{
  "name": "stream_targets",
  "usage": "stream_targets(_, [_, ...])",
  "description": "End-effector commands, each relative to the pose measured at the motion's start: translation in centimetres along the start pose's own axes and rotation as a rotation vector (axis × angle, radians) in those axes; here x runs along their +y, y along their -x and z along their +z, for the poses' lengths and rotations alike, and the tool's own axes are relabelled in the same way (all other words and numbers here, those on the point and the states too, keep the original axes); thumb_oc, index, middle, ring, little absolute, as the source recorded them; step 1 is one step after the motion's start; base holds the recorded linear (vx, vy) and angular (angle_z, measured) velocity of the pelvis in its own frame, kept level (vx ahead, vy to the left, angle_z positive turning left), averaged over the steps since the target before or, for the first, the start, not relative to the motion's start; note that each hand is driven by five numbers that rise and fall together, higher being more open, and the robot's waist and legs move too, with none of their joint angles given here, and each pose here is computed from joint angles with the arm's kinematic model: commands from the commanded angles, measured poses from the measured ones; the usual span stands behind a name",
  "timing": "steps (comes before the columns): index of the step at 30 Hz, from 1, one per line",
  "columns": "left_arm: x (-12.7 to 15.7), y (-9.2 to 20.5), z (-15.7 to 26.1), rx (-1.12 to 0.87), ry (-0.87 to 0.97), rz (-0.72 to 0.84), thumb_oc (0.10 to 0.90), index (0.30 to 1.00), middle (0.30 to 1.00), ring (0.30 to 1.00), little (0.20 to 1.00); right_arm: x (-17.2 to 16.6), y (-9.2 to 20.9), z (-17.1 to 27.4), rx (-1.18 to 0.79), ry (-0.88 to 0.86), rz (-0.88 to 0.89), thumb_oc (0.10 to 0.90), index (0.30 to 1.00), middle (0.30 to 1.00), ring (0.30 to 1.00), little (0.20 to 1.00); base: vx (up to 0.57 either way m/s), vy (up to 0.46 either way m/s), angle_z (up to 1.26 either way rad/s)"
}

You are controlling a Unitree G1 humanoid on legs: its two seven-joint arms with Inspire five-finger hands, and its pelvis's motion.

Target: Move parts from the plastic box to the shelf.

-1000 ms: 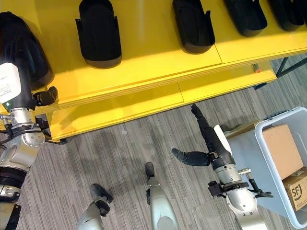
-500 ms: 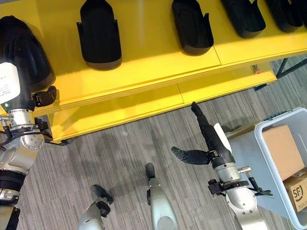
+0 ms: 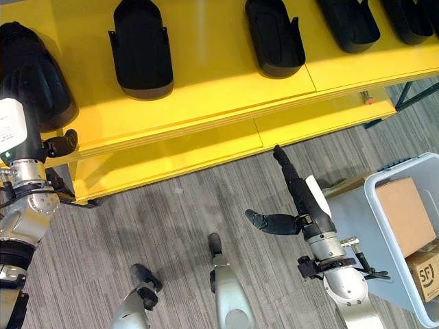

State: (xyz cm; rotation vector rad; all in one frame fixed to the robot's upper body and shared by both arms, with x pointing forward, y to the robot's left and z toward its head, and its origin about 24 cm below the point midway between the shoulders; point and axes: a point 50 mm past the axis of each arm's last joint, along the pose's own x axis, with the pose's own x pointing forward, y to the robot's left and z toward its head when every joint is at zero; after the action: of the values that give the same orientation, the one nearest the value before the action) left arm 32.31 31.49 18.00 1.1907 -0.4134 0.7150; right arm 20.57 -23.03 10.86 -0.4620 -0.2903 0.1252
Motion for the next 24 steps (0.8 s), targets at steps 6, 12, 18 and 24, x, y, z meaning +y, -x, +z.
stream_targets(6, [4.2, -3.2, -0.5, -0.018, -0.043, 0.175, 0.900, 1.000, 1.000, 1.000, 1.000, -1.5, -0.5, 4.8, -0.270, 0.022, -0.026, 0.900, 1.000, 1.000, 1.000, 1.000, 0.00, 0.000, 0.00])
stream_targets(12, [5.4, -4.0, -0.5, -0.031, -0.063, 0.212, 0.900, 1.000, 1.000, 1.000, 1.000, -1.4, -0.6, 4.9, -0.277, 0.015, -0.022, 0.900, 1.000, 1.000, 1.000, 1.000, 0.01, 0.019, 0.00])
stream_targets(18, [6.1, -4.5, -0.6, -0.040, -0.084, 0.234, 0.900, 1.000, 1.000, 1.000, 1.000, -1.4, -0.7, 5.0, -0.282, 0.016, -0.014, 0.900, 1.000, 1.000, 1.000, 1.000, 0.00, 0.000, 0.00])
stream_targets(24, [6.7, -4.5, -1.0, -0.046, -0.117, 0.240, 0.900, 1.000, 1.000, 1.000, 1.000, -1.3, -0.6, 5.1, -0.288, 0.026, -0.007, 0.900, 1.000, 1.000, 1.000, 1.000, 0.00, 0.000, 0.00])
